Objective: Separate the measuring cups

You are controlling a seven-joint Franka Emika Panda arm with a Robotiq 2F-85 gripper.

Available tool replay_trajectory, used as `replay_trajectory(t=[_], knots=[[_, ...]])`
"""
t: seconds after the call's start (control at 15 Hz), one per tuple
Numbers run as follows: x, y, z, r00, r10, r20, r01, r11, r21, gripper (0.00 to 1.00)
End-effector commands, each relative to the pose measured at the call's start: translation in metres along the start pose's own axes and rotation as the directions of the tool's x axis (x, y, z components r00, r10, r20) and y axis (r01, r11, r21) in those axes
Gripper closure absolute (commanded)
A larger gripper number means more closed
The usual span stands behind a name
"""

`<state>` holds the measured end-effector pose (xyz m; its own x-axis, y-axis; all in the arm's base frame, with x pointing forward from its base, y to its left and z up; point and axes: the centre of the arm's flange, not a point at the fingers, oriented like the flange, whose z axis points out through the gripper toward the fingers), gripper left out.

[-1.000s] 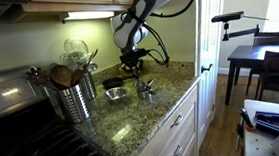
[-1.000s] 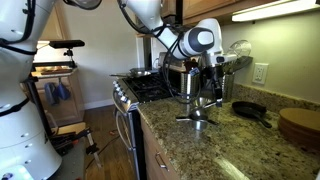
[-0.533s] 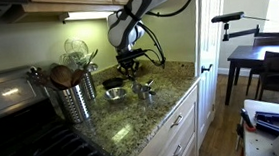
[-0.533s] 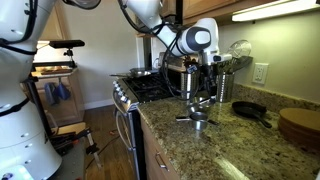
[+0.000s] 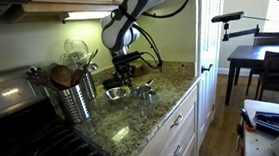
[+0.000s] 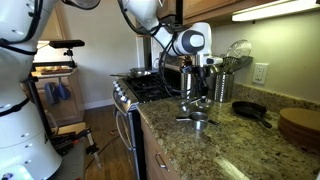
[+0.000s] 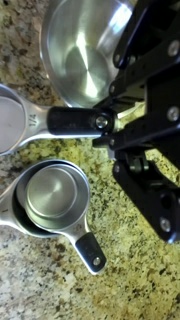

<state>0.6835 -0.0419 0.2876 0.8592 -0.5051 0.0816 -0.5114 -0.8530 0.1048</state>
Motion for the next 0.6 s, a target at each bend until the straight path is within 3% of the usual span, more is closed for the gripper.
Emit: replay_trajectory(t=[0.0,0.53], knots=[[-0.014,-0.002,0.006,0.998,-0.034,0.044,0.034,0.999,0.001,0.88],[-0.032,-0.007,0.029,0.994,-0.069,0.08,0.07,0.997,-0.013,0.87]])
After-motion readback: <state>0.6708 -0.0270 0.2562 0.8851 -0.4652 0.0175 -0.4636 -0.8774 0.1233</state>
